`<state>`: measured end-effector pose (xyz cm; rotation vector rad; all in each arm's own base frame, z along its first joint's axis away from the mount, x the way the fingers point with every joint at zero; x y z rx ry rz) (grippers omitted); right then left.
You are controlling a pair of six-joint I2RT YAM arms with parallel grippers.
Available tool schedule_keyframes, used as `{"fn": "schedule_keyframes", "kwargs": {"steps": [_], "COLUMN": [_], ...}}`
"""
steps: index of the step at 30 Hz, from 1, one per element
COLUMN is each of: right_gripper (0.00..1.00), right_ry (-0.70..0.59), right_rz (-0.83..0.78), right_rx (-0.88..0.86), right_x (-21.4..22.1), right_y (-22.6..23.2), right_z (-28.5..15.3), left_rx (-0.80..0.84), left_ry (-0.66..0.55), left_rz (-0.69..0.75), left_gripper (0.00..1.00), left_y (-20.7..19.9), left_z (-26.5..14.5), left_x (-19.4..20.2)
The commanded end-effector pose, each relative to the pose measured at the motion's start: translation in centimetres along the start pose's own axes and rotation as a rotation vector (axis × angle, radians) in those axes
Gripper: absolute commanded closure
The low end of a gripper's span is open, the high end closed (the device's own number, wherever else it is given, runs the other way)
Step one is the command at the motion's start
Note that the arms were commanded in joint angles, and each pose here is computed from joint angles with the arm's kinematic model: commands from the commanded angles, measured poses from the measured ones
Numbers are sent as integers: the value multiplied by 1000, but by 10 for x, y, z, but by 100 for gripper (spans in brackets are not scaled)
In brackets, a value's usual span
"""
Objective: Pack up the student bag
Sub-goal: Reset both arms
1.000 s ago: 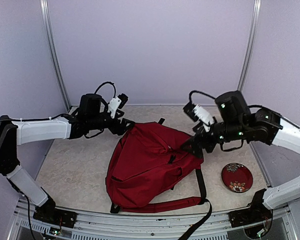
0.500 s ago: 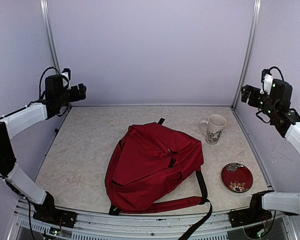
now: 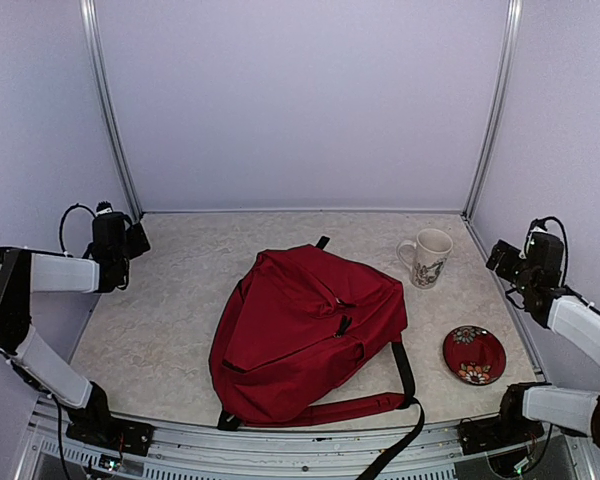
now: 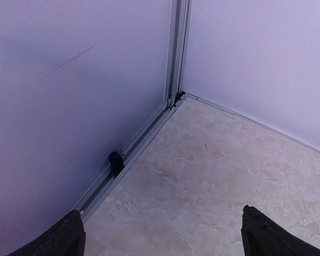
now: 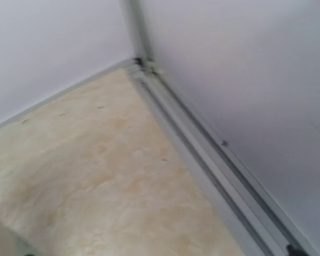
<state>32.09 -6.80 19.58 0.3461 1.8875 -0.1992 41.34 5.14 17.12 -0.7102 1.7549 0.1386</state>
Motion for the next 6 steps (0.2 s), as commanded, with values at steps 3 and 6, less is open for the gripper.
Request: {"fn": "schedule_keyframes", "kwargs": {"steps": [3,6], "right_gripper": [0,0], "right_ry": [-8,-9], "right_rz": [142,141], "right_rx": [127,141], "right_x": [4,7], "right_y": [-19,-22], "right_z": [11,12], "left_rx": [9,49], "left_ry": [-172,-177], "left_rz": [8,-3], "left_gripper": [1,1], "left_y": [-8,-14], "left_z": [-23,-26], "left_x": [-6,-4]}}
Point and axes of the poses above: each gripper's point midway between its finger pads, its own z axis out along the fingers, its own y axis along the line the jaws close on, x = y × z, the point moved 2 cm from there along -z, back along the fingers, and after that the axes turned 12 degrees about -z, right-handed, at the moved point
